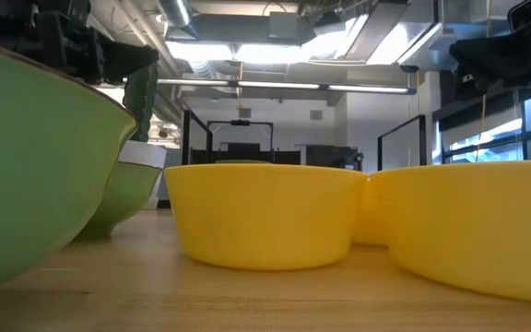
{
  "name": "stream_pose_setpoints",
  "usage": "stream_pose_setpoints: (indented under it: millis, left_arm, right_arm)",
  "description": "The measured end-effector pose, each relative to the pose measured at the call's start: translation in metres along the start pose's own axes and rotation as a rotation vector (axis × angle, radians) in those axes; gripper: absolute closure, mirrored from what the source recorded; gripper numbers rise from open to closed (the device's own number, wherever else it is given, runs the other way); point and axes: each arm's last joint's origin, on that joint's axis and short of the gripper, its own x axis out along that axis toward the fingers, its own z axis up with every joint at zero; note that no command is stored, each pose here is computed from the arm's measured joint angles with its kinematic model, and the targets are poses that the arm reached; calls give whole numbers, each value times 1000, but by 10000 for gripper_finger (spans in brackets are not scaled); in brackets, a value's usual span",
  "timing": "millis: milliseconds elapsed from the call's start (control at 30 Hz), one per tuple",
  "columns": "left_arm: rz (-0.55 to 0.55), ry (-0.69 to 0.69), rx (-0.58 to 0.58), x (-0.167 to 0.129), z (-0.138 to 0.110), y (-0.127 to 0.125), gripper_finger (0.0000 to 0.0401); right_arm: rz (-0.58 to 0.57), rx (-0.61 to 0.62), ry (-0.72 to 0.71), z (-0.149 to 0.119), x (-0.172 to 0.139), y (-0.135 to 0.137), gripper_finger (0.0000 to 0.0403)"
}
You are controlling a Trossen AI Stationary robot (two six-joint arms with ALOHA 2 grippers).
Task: Pick & Place Mini bowls
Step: Put the top blue bowl on the shelf
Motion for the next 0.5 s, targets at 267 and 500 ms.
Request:
stream_pose_setpoints:
  millis: [267,500]
  left_arm:
    - [1,2,-34,0,0,0,397]
    - [0,2,-37,0,0,0,399]
  right_arm:
    - [27,-5,33,-3,0,1,397]
    - [27,-13,31,-3,0,1,400]
